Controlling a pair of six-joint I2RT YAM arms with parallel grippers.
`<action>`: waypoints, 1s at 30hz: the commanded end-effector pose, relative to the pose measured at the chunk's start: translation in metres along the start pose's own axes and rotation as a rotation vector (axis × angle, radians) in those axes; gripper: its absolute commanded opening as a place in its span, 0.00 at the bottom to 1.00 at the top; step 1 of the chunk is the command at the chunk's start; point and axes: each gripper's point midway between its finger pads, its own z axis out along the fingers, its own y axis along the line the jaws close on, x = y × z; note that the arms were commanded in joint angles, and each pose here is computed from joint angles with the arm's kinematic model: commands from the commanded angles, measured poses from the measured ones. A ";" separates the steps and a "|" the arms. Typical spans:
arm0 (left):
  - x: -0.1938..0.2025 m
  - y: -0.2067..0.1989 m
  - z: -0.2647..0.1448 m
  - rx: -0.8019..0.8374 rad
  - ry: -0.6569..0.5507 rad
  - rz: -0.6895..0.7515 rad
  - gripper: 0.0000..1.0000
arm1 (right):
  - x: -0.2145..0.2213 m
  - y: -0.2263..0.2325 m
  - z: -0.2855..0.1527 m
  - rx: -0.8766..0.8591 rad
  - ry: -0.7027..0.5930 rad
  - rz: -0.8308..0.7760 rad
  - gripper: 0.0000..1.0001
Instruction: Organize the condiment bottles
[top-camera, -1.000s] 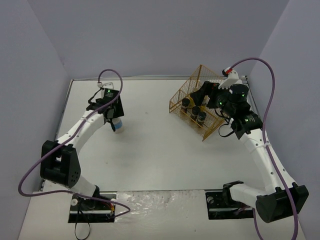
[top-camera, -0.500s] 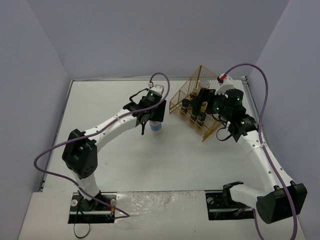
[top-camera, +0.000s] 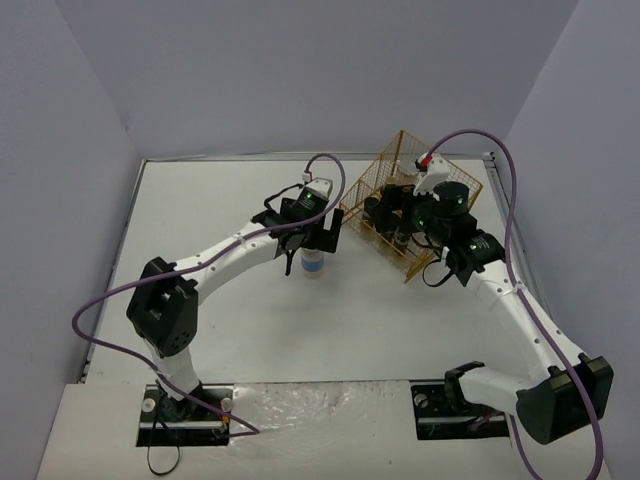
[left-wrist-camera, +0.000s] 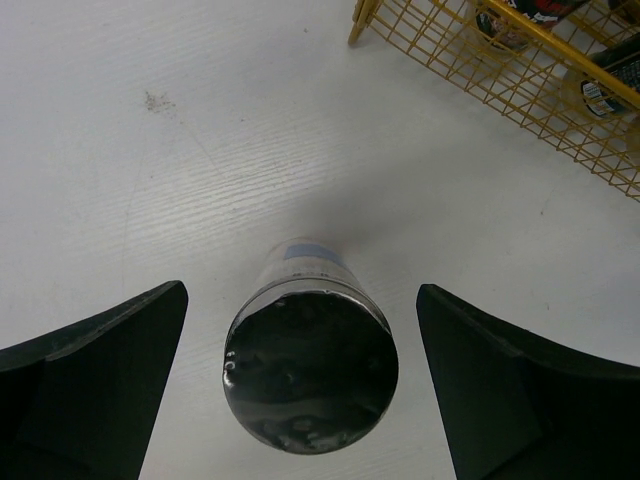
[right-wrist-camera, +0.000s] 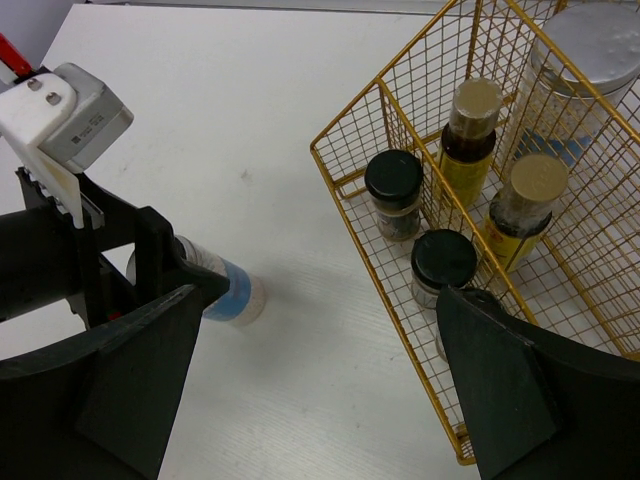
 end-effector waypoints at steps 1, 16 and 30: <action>-0.069 -0.006 -0.061 0.037 -0.218 -0.053 0.97 | -0.030 0.012 0.004 -0.003 -0.091 -0.064 1.00; -0.068 0.159 -0.214 -0.255 -0.505 -0.205 0.97 | -0.009 0.103 0.036 -0.187 -0.008 -0.308 1.00; 0.069 0.183 -0.232 -0.272 -0.463 -0.203 0.97 | 0.071 0.138 0.097 -0.245 0.229 -0.446 1.00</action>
